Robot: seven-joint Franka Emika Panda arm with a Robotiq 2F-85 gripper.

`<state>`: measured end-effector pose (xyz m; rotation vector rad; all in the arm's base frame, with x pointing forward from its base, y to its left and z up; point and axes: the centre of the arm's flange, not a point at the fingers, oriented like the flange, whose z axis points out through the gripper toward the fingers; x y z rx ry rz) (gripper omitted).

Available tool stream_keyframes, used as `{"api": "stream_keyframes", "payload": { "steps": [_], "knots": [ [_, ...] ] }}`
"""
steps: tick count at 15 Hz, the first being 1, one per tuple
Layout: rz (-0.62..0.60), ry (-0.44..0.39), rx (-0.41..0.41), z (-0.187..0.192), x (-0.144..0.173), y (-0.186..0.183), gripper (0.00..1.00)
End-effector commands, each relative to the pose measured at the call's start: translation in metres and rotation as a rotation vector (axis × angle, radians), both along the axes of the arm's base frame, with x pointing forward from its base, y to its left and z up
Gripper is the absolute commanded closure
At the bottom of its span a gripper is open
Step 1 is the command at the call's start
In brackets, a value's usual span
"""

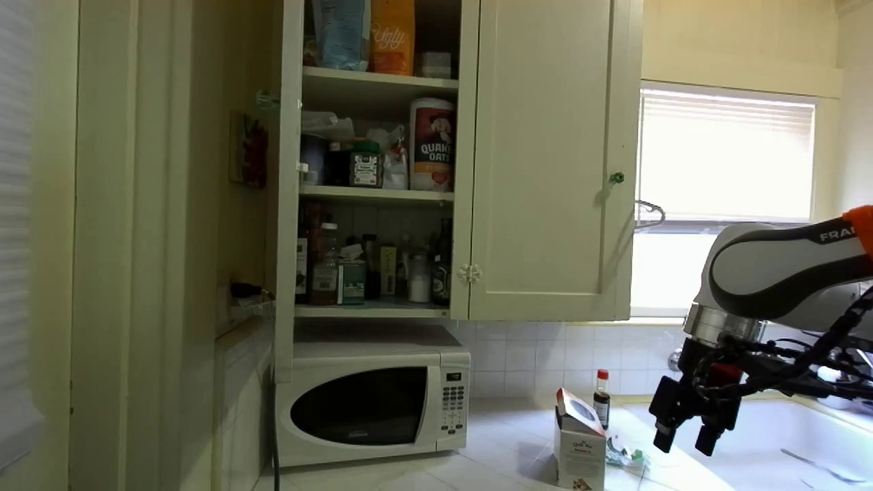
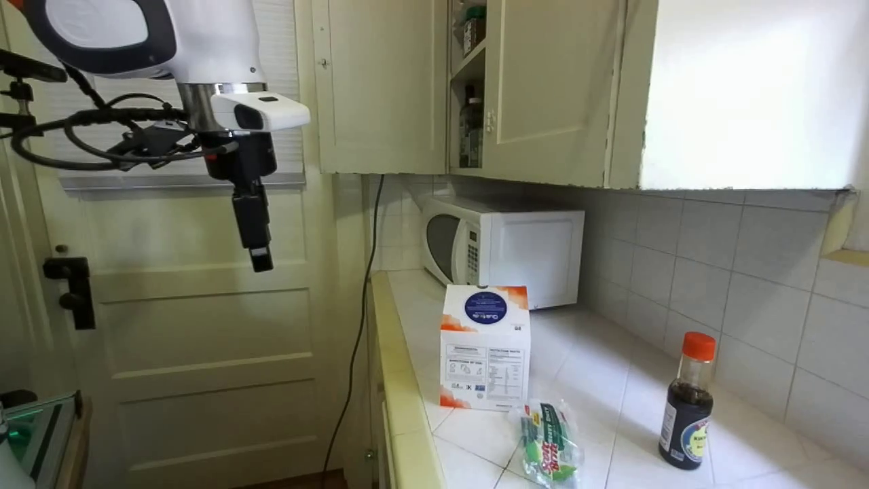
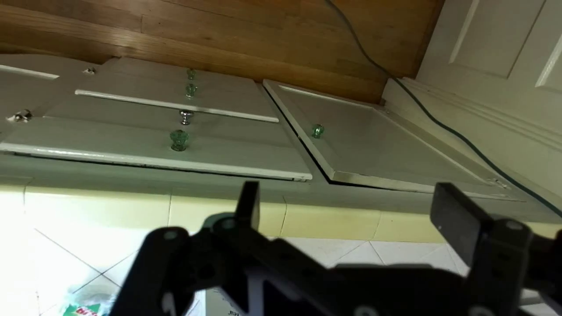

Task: Open the top right cabinet door

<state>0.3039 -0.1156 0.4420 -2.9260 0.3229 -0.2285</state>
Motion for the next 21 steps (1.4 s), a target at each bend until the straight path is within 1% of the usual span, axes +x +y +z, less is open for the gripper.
{"api": "stream_keyframes", "payload": {
  "steps": [1, 7, 8, 9, 11, 14, 19, 21],
  "knots": [
    [-0.001, -0.001, 0.000, 0.000, 0.000, 0.000, 0.00],
    [0.000, -0.001, -0.001, 0.000, 0.000, 0.000, 0.00],
    [-0.017, -0.010, -0.026, -0.004, -0.001, -0.001, 0.00],
    [-0.034, -0.041, -0.042, 0.000, 0.002, -0.006, 0.00],
    [-0.055, -0.182, -0.103, 0.027, 0.016, -0.024, 0.00],
    [-0.049, -0.352, -0.200, 0.079, 0.035, -0.048, 0.00],
    [-0.060, -0.658, -0.376, 0.170, 0.077, -0.067, 0.00],
    [-0.054, -0.765, -0.449, 0.200, 0.095, -0.076, 0.00]
  ]
}}
